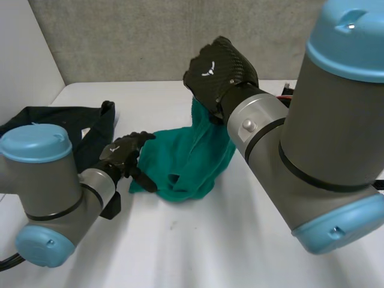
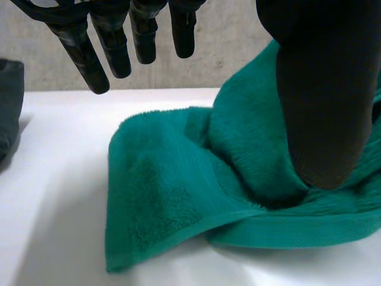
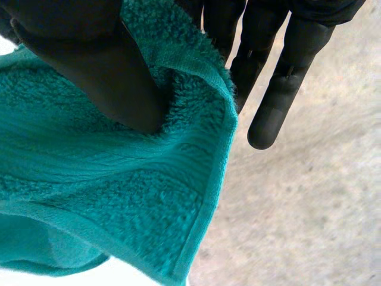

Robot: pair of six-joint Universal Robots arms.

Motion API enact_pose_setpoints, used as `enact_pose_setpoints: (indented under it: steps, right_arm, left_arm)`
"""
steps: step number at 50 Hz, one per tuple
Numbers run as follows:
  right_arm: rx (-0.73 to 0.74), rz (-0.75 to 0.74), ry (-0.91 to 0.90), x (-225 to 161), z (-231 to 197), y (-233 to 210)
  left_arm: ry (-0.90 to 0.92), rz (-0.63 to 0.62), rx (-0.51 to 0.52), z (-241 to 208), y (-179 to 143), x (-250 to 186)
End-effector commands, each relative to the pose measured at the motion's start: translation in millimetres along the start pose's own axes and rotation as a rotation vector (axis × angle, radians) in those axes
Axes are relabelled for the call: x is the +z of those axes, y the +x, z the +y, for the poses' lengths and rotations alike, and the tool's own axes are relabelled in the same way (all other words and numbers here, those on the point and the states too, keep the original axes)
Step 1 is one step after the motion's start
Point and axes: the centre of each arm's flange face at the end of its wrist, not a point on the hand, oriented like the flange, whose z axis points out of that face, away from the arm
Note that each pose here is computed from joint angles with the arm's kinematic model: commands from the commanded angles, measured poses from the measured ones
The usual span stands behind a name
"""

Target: Fold the laundry.

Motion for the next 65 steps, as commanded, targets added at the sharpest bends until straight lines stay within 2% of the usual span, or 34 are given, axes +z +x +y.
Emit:
enact_pose_setpoints:
  steps: [1, 9, 17, 26, 28, 33, 39, 43, 46, 49, 53, 56, 59, 63, 65]
  right_arm:
    - [-0.071, 0.001, 0.043, -13, -13, 2]
    - [-0.153, 0.006, 0.091, -31, -26, 12]
    - [-0.202, 0.081, 0.128, -44, -38, 41]
    - [-0.167, 0.085, 0.135, -58, -43, 53]
    - [-0.149, 0.09, 0.135, -60, -43, 55]
    - [-0.091, 0.15, 0.116, -61, -40, 74]
    - [-0.085, 0.191, 0.062, -56, -23, 90]
    - [-0.094, 0.162, -0.037, -43, 8, 89]
    - [-0.09, 0.106, -0.122, -35, 38, 82]
    - [-0.07, 0.017, -0.195, -30, 66, 65]
    - [-0.028, -0.107, -0.265, -21, 102, 32]
    - [0.001, -0.139, -0.282, -1, 128, 12]
    - [0.021, -0.112, -0.28, 21, 145, 5]
    - [0.063, 0.07, -0.225, 68, 159, 20]
    - [0.084, 0.237, -0.154, 95, 157, 45]
  left_arm:
    - [-0.027, 0.025, -0.061, 8, 9, 5]
    - [-0.025, 0.113, -0.109, 10, 31, 14]
    - [-0.069, 0.137, -0.09, 28, 46, 17]
    - [-0.056, 0.16, -0.043, 39, 62, 23]
    - [-0.041, 0.147, -0.018, 40, 62, 28]
    - [0.002, 0.026, 0.033, 39, 42, 45]
    - [-0.012, -0.03, 0.094, 27, 30, 35]
    - [0.041, -0.078, 0.154, -13, 15, 10]
    - [0.103, -0.066, 0.251, -49, 12, -20]
    - [0.151, 0.0, 0.379, -75, 16, -47]
    - [0.111, 0.021, 0.525, -83, 5, -53]
    - [0.073, -0.037, 0.599, -88, -15, -34]
    - [0.046, -0.055, 0.625, -86, -27, -10]
    - [0.083, -0.026, 0.658, -93, -25, 29]
    - [0.175, -0.012, 0.674, -112, -16, 50]
